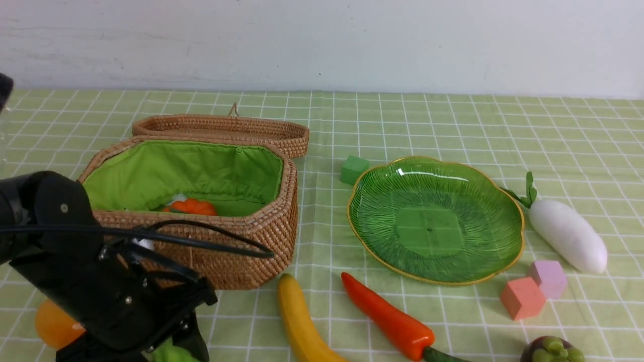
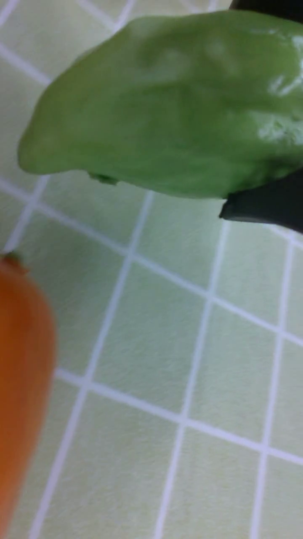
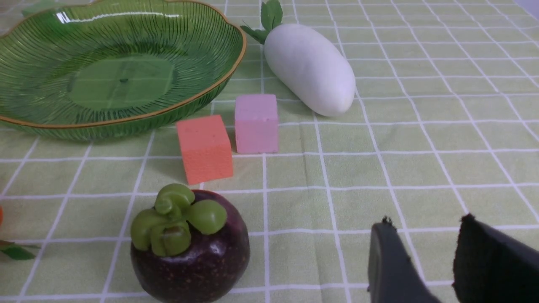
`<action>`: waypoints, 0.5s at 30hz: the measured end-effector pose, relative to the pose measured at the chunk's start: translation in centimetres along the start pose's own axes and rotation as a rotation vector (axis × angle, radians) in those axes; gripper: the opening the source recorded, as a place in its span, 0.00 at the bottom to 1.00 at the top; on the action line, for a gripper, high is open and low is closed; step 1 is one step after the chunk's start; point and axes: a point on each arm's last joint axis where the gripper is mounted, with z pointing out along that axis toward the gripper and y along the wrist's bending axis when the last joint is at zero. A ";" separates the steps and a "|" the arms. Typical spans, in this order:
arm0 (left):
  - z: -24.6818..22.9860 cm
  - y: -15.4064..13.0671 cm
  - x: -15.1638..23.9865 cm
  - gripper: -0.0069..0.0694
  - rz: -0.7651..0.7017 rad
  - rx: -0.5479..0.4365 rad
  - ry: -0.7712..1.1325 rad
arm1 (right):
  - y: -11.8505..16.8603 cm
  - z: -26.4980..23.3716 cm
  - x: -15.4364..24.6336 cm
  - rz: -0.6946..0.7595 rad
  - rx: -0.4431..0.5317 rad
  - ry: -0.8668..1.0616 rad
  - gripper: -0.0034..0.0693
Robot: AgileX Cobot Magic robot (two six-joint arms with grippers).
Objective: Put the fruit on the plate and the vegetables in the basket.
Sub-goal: Take a chayote with your left arm and place it on the basket on the left.
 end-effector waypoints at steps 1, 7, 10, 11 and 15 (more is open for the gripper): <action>-0.5 0.0 0.3 0.67 0.021 0.008 0.006 | 0.0 0.0 0.0 0.000 0.000 0.000 0.38; -3.5 0.0 2.1 0.67 0.149 0.054 -0.014 | 0.0 0.0 0.0 0.000 0.000 0.000 0.38; -4.9 -0.1 2.8 0.67 0.166 0.098 -0.050 | 0.0 0.0 0.0 0.000 0.000 0.000 0.38; -6.0 -0.4 3.1 0.67 0.162 0.142 -0.085 | 0.0 0.0 0.0 0.000 0.000 0.000 0.38; -9.3 -2.3 2.5 0.67 0.159 0.279 -0.231 | 0.0 0.0 0.0 0.000 0.000 0.000 0.38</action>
